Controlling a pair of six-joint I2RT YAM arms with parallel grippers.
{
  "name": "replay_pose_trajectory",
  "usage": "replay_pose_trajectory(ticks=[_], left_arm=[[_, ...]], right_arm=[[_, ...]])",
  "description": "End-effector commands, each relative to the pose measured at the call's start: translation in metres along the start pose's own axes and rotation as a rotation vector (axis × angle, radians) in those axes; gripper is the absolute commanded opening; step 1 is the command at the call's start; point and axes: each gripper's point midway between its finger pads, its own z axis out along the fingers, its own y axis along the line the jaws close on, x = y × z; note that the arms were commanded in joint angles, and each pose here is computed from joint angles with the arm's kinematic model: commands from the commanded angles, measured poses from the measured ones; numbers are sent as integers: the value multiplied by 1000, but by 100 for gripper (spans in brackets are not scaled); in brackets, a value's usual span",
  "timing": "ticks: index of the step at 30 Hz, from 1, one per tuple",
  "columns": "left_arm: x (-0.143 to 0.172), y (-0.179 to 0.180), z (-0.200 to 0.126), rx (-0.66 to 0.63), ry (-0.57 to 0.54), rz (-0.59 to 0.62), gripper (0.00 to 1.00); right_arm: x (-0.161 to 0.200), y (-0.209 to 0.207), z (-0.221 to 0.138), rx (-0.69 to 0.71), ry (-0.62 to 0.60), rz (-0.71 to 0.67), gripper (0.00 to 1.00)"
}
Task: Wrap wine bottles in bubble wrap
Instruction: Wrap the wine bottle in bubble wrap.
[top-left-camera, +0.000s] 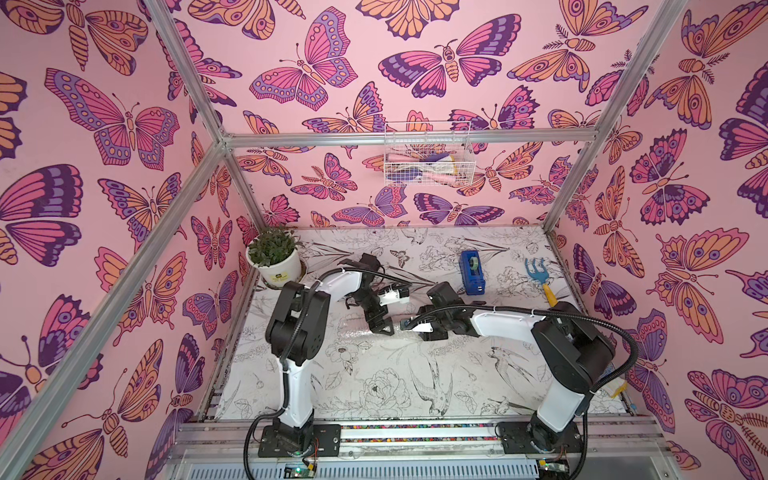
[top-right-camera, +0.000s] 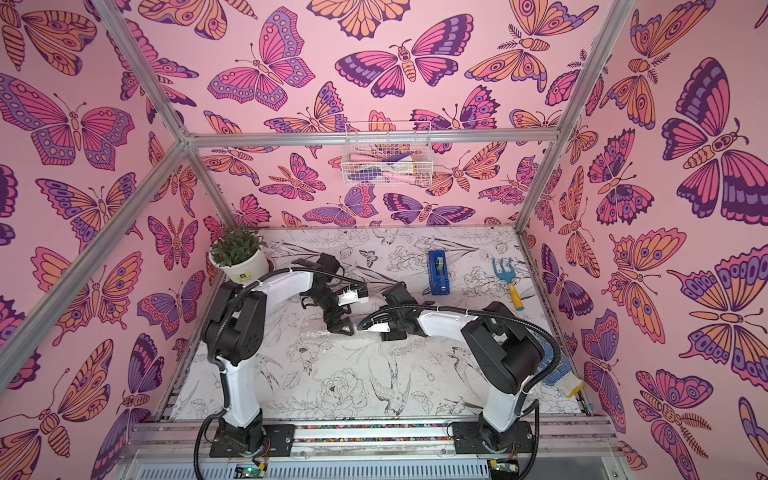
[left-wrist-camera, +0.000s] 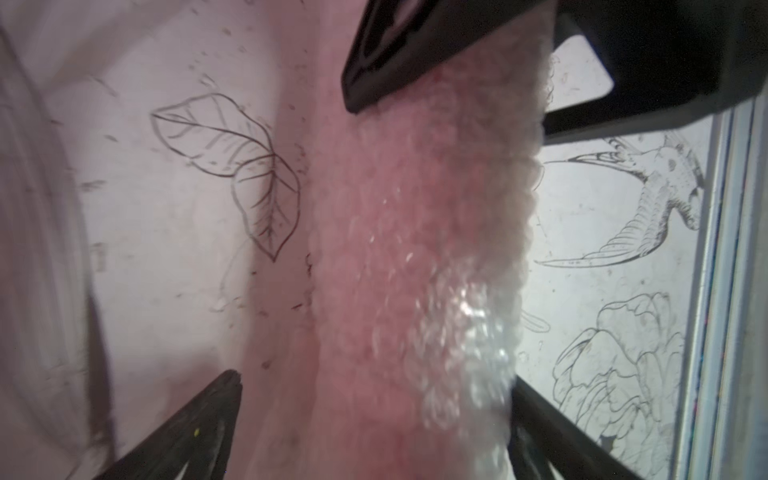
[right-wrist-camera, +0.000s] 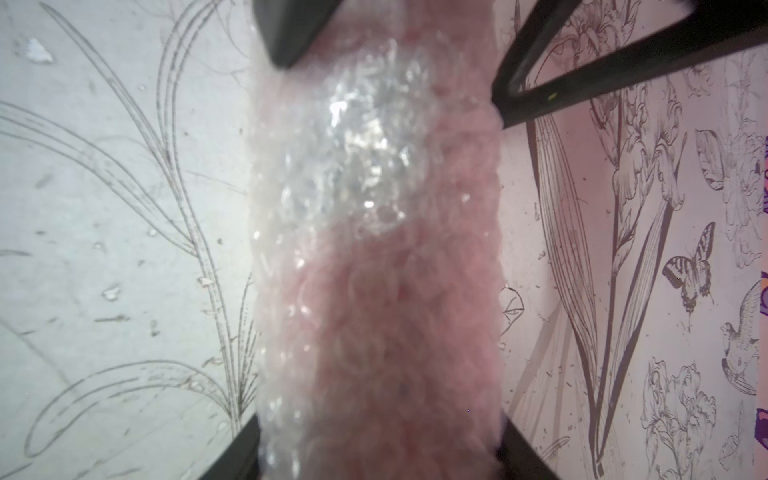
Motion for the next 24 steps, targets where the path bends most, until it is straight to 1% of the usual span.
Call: replay_pose_trajectory(ticks=[1,3,4,6,7,10,12,13,14,17,21,24], left_arm=[[-36,29,-42,-259,-195,58,99],[-44,36,-66,-403,-286,84,99],[-47,37,-80,-483,-339,104,99],[-49,34,-101,-606,-412,139,99],[-49,30,-109,-648,-430,170,100],[-34,14,-112,-705,-398,230,100],[-23,2,-104,-729,-349,287,100],[-15,-3,-95,-736,-307,313,100],[-13,-9,-98,-765,-290,352,99],[-4,-26,-77,-754,-227,438,100],[-15,-40,-54,-741,-238,518,100],[-22,-40,-24,-724,-199,601,100]], right_arm=[[19,35,1,-188,77,47,29],[17,34,-3,-232,76,80,26],[16,34,-6,-262,76,104,26],[12,33,-13,-333,69,167,25],[9,31,-17,-372,66,207,25],[4,27,-26,-495,62,320,24],[3,27,-31,-564,65,380,24],[3,26,-31,-589,75,407,24],[4,23,-29,-595,93,439,25],[7,24,-26,-641,134,507,26],[7,26,-22,-681,159,574,26],[4,21,-18,-699,173,650,27]])
